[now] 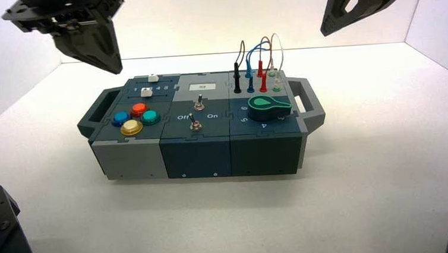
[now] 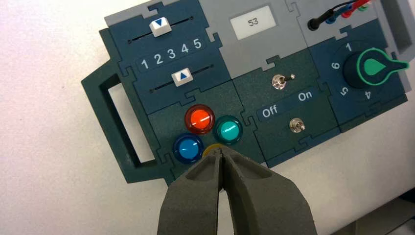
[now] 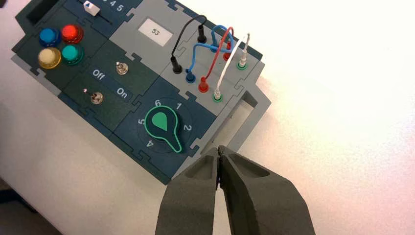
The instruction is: Push the green button with the left gripper.
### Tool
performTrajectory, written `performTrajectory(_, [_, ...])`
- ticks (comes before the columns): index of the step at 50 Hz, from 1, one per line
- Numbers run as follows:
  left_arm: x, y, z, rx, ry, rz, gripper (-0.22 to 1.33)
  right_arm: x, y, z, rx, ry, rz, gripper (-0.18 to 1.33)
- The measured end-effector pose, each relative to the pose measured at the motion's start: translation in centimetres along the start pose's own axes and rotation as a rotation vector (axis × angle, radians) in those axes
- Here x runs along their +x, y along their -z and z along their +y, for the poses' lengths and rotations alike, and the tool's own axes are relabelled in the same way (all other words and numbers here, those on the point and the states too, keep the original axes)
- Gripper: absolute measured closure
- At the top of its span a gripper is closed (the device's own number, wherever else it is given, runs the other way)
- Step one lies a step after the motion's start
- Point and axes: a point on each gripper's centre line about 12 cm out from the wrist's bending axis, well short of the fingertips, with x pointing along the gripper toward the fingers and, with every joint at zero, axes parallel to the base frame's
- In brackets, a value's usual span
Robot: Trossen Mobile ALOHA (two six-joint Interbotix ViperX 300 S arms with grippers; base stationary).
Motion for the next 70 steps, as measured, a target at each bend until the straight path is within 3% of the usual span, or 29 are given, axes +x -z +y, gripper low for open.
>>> performTrajectory(13, [2.9,0.0,0.1,-0.008,-0.005,0.144,1.28,0.0,0.0,0.0,-0.001,-0.001,0.002,1.29])
performTrajectory(21, [4.9,-0.1,-0.5,0.016,-0.002,0.226,1.28,0.0,0.0,0.0,-0.001,-0.001,0.003,1.29])
performTrajectory(33, [5.9,-1.4,-1.9,0.065,0.009,0.220,1.28,0.0,0.0,0.0,-0.003,0.000,0.003,1.29])
performTrajectory(41, [5.9,-1.8,-1.9,0.066,0.010,0.208,1.28,-0.1,0.0,0.0,-0.001,0.001,0.001,1.29])
performTrajectory(70, [6.7,-1.5,-1.8,0.063,0.006,0.240,1.28,-0.1,0.0,0.0,-0.002,0.000,0.001,1.29])
